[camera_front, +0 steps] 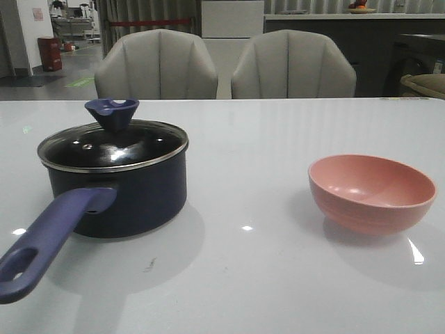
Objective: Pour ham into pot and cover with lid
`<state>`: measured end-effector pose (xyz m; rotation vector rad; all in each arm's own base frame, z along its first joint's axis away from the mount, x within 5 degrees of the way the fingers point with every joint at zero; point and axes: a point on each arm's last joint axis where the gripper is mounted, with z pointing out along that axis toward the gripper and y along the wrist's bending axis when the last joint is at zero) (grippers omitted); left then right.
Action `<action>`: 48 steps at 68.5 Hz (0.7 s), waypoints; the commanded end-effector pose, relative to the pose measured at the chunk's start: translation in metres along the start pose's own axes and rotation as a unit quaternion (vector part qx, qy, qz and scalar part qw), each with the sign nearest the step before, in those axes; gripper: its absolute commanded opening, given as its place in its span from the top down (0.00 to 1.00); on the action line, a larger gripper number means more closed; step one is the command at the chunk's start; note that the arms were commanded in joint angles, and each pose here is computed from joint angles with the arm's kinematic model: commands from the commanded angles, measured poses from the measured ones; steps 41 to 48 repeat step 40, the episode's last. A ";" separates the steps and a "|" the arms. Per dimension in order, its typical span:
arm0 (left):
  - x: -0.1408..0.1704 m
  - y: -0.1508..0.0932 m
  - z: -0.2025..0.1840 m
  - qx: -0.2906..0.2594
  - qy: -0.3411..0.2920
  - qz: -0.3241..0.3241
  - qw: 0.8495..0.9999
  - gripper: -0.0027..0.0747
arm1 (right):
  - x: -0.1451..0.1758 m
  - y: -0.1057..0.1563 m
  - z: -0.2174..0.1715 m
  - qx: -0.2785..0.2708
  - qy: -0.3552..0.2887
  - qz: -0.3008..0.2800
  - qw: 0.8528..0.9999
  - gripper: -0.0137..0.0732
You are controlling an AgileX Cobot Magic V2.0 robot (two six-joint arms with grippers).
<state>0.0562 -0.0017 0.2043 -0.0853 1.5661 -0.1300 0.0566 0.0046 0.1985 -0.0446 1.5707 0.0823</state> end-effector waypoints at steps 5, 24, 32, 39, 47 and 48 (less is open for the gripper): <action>-0.002 0.000 -0.001 0.005 -0.040 -0.009 0.999 0.82 | -0.010 0.000 -0.002 0.001 -0.055 -0.004 0.998 0.68; -0.002 0.000 -0.001 0.005 -0.040 -0.009 0.999 0.82 | -0.010 0.000 -0.002 0.001 -0.052 -0.004 0.999 0.68; -0.002 0.000 -0.001 0.005 -0.040 -0.009 0.999 0.82 | -0.010 0.000 -0.002 0.001 -0.052 -0.004 0.999 0.68; -0.002 0.000 -0.001 0.005 -0.040 -0.009 0.999 0.82 | -0.010 0.000 -0.002 0.001 -0.052 -0.004 0.999 0.68; -0.002 0.000 -0.001 0.005 -0.040 -0.009 0.999 0.82 | -0.010 0.000 -0.002 0.001 -0.052 -0.004 0.999 0.68; -0.002 0.000 -0.001 0.005 -0.040 -0.009 0.999 0.82 | -0.010 0.000 -0.002 0.001 -0.052 -0.004 0.999 0.68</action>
